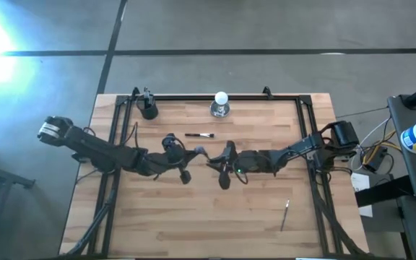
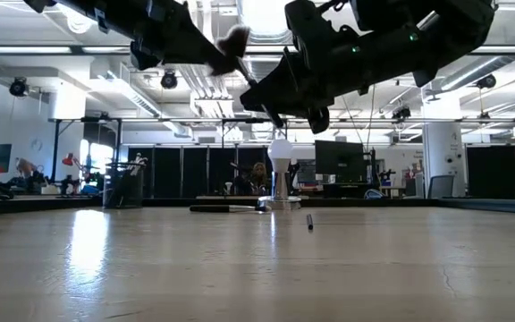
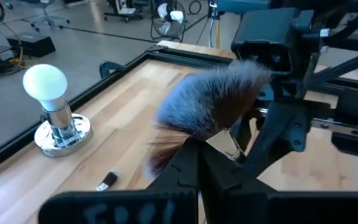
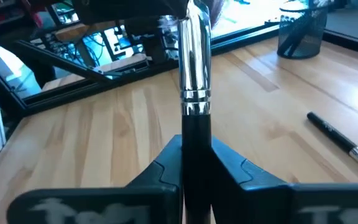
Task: Put items in baskets/containers
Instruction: Put the black highlighter brush into the black brush holder
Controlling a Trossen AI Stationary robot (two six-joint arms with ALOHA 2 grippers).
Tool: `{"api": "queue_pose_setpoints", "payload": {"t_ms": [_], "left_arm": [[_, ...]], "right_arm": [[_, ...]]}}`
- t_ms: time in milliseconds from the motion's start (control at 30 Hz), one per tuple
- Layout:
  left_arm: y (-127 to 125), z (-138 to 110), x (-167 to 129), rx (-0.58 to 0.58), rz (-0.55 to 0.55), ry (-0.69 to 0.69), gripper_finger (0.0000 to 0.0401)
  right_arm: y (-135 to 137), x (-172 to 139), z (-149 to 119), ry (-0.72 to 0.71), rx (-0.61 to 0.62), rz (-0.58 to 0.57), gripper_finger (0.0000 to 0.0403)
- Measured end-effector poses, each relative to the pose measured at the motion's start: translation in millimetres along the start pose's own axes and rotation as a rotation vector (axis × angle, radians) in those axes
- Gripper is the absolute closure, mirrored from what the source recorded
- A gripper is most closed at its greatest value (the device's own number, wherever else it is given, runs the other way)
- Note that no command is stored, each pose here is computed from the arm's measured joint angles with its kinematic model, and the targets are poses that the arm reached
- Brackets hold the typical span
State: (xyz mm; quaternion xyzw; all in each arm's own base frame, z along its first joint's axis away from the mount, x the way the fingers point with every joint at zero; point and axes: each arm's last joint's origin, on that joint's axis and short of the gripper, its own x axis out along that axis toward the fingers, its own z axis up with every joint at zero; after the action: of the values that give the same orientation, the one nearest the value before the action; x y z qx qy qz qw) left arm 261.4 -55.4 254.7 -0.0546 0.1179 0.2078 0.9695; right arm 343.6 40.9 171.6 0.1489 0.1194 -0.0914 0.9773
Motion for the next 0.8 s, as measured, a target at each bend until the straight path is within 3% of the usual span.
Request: {"api": "queue_pose_setpoints", "payload": {"t_ms": [167,300,533,633,800], "left_arm": [[1.7,4.4,-4.3,-0.056,-0.019,-0.013,0.0395],[4.1,1.7,-9.2,-0.084,-0.097,-0.023,0.0371],[12.5,-17.4,-17.8,-0.242,-0.324,-0.240,0.0321],[21.4,-22.4,-20.2,-0.292,-0.362,-0.332,0.0311],[27.5,-22.5,-14.0,-0.282,-0.421,-0.328,0.0307]], "right_arm": [[2.2,-1.6,4.5,-0.031,-0.029,0.014,0.0365],[5.4,-5.6,12.0,-0.067,-0.055,0.037,0.0365],[12.3,-10.5,24.1,-0.147,-0.067,0.125,0.0365],[14.7,-11.5,27.9,-0.176,-0.066,0.187,0.0365],[17.6,-12.0,31.5,-0.194,-0.084,0.245,0.0365]]}}
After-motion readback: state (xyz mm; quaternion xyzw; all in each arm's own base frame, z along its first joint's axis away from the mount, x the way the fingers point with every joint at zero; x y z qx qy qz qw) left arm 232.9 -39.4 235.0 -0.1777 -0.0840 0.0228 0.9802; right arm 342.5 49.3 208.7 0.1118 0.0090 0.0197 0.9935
